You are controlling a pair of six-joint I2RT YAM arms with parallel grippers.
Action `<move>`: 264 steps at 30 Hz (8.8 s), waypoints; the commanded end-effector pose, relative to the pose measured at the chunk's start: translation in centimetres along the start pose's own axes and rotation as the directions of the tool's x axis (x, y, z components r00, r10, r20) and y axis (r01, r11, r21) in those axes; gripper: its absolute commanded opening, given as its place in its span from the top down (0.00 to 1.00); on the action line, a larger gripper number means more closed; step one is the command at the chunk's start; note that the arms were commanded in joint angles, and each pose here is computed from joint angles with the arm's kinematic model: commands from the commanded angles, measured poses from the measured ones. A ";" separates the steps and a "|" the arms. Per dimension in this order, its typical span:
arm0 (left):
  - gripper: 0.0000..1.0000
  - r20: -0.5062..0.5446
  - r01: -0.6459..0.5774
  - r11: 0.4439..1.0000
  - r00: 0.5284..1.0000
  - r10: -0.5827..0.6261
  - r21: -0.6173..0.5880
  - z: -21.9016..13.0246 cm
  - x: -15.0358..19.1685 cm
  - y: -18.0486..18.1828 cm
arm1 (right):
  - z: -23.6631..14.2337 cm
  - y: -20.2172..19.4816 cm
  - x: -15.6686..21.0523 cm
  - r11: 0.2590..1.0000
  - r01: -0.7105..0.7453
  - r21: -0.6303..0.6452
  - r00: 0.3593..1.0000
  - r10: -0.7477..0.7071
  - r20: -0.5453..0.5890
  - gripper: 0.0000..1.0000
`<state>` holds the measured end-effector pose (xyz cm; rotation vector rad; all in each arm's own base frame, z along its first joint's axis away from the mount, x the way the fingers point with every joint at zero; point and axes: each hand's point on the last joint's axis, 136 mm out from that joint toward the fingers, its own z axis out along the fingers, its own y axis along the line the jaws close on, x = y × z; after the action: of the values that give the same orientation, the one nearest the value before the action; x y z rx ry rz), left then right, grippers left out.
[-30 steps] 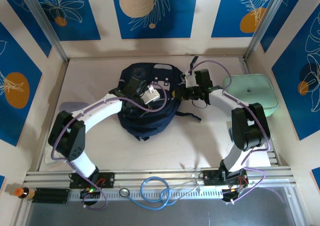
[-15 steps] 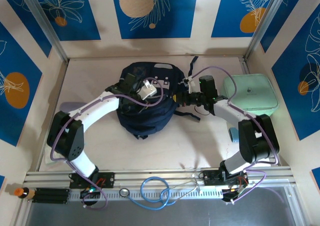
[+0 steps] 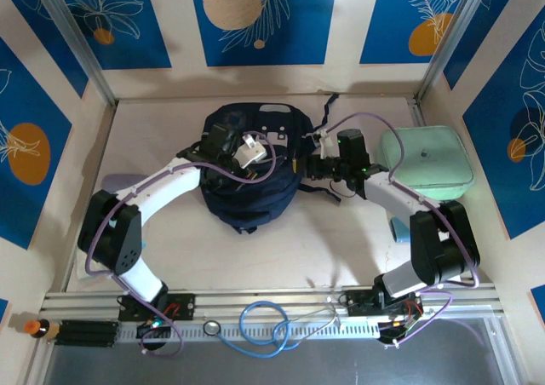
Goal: Pack the student bag
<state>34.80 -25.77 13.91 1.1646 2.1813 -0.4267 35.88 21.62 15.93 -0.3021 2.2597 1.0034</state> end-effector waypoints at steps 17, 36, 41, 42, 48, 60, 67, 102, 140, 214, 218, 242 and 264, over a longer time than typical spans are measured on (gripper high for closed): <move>0.99 -0.013 -0.049 0.997 0.999 0.048 -0.052 -1.1 0.9 0.9 | 6.0 -2.9 -0.6 0.983 -0.103 -0.154 0.967 0.063 -0.245 0.39; 0.98 -0.014 -0.056 0.992 0.998 0.055 -0.110 -1.6 1.2 1.9 | 5.5 -2.0 1.8 0.965 -0.050 -0.259 0.963 -0.022 -0.268 0.73; 0.98 -0.024 -0.055 0.992 0.998 0.053 -0.118 -1.4 1.4 2.1 | 5.4 -2.4 1.7 0.975 -0.021 -0.220 0.966 -0.037 -0.255 0.85; 0.98 -0.028 -0.054 0.991 0.998 0.051 -0.122 -1.4 1.4 2.2 | 5.3 -2.5 1.8 0.979 -0.003 -0.203 0.966 -0.050 -0.253 0.87; 0.98 -0.032 -0.041 0.990 0.999 0.037 -0.133 -1.2 1.3 2.5 | 4.2 -0.8 2.5 0.973 0.034 -0.228 0.961 -0.094 -0.260 0.94; 0.99 -0.012 0.030 0.991 0.999 -0.032 -0.127 0.1 0.2 3.2 | 3.5 4.1 6.7 0.955 -0.013 -0.298 0.934 -0.094 -0.343 0.93; 0.99 0.042 0.074 0.994 0.997 -0.071 -0.084 0.7 -1.3 2.9 | 4.2 6.2 8.0 0.965 0.010 -0.264 0.933 -0.104 -0.345 0.92; 0.97 0.122 -0.009 0.999 0.993 0.003 0.048 -0.2 -0.8 -0.5 | 4.4 1.2 0.4 0.759 -0.648 0.063 0.744 0.648 -0.162 0.41; 0.50 0.129 0.772 0.629 0.635 -0.762 -0.089 -3.0 4.5 -6.4 | 12.9 9.5 1.7 0.785 -0.617 -0.051 0.725 0.542 -0.426 0.83; 0.56 0.143 0.782 0.588 0.618 -0.773 -0.206 -1.4 3.9 -3.9 | 11.0 6.8 0.9 0.732 -0.676 -0.079 0.722 0.637 -0.270 0.99; 0.56 0.128 0.764 0.596 0.635 -0.762 -0.247 -0.3 3.5 -4.1 | 11.0 7.1 1.0 0.735 -0.673 -0.083 0.725 0.632 -0.273 0.98; 0.68 0.058 0.699 0.573 0.654 -0.754 -0.428 1.3 4.8 -3.6 | 10.9 7.4 1.3 0.747 -0.658 -0.093 0.738 0.616 -0.277 0.99; 1.00 0.066 0.732 0.580 0.639 -0.766 -0.359 -1.3 4.0 -4.0 | 10.3 6.6 1.3 0.747 -0.659 -0.083 0.740 0.625 -0.248 0.99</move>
<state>29.39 -25.81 10.61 0.0099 2.6459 -0.2611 36.78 34.01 11.53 0.4204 2.5880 1.5562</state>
